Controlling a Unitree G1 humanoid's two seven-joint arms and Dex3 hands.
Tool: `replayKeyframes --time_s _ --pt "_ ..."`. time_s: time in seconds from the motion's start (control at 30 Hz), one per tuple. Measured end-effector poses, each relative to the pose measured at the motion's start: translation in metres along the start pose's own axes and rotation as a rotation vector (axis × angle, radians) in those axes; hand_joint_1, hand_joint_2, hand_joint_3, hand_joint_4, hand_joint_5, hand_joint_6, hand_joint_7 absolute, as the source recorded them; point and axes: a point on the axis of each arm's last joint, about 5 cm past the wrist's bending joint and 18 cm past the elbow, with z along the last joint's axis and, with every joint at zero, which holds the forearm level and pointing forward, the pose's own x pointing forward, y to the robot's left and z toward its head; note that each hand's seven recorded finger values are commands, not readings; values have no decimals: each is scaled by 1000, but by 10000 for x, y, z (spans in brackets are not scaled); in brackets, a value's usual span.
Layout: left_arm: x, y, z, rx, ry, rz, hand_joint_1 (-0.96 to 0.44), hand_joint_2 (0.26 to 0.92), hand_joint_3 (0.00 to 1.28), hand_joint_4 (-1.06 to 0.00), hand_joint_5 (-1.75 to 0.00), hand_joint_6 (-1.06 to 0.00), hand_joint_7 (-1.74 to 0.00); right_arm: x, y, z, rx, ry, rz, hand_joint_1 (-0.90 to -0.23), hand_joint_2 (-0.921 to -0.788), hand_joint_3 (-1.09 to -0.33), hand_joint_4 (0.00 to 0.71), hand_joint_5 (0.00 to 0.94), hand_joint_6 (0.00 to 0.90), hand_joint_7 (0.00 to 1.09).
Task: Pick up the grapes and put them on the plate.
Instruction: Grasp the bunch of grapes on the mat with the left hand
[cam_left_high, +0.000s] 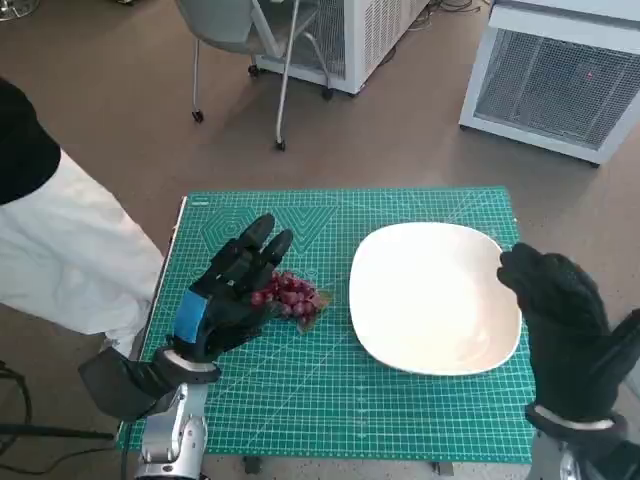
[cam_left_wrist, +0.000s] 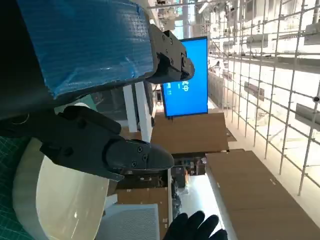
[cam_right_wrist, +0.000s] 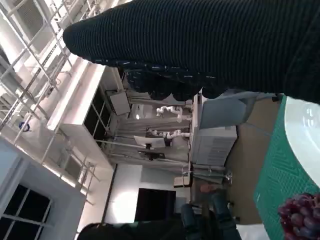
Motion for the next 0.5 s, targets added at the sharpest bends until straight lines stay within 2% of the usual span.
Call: replayKeyframes --time_s 0.27,0.5 --pt "3 -2 4 1 -3 -1 -496 921 220 -292 -1 -328 -79 77 20 1 -18 5 23 -314 -921 -563 486 521 247 904" --pt "6 -6 10 1 -6 -2 -498 921 218 -293 -1 -326 -84 97 12 6 -28 12 33 -322 -921 -564 494 517 251 898"
